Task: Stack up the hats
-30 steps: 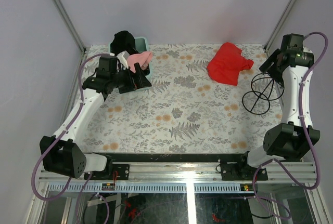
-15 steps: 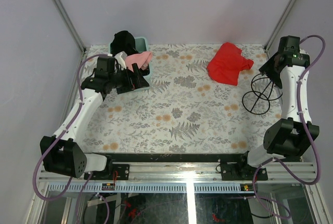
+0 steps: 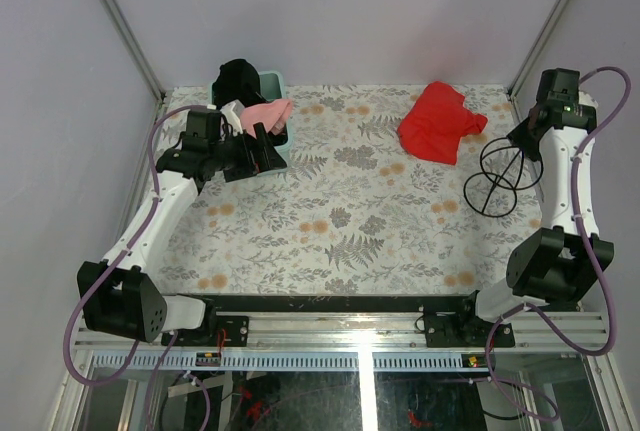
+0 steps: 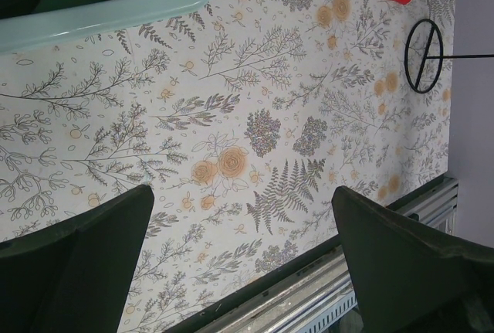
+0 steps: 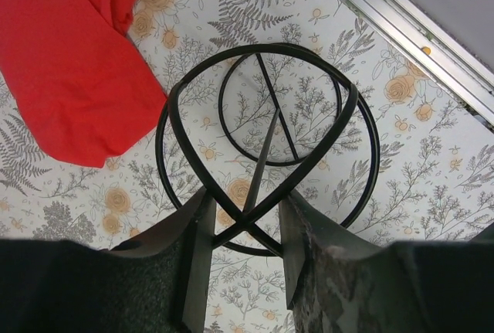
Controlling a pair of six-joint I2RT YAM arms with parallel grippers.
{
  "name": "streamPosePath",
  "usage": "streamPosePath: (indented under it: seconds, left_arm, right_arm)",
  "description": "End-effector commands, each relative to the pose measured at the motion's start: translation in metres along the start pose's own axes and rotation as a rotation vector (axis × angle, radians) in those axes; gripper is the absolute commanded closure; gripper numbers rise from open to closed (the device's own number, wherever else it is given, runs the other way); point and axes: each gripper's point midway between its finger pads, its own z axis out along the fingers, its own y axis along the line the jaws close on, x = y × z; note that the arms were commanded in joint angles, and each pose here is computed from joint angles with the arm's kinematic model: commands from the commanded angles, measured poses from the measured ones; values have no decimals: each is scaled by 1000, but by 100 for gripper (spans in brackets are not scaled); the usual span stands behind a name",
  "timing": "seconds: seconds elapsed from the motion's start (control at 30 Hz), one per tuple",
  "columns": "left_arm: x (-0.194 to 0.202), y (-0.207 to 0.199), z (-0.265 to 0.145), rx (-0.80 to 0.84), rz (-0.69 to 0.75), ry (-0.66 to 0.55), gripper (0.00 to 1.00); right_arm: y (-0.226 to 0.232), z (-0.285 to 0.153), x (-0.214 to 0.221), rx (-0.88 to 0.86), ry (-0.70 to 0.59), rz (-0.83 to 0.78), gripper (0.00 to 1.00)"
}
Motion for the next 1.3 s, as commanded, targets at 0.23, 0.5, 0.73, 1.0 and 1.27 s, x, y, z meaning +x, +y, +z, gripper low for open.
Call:
streamPosePath:
  seconds: [0.23, 0.5, 0.73, 1.0, 1.27]
  left_arm:
    - [-9, -5, -6, 15, 12, -33, 0]
    - [-13, -6, -10, 5, -4, -52, 0]
    - [-16, -2, -13, -36, -12, -64, 0]
    - [-19, 2, -19, -80, -25, -71, 0]
    - [-27, 8, -28, -141, -38, -98, 0]
  right_arm:
    - [16, 4, 25, -114, 103, -38, 100]
    - [56, -4, 48, -308, 192, -72, 100]
    - [112, -32, 82, -409, 237, -201, 100]
    - [175, -58, 137, -471, 319, -353, 100]
    - [225, -99, 220, -540, 402, -551, 100]
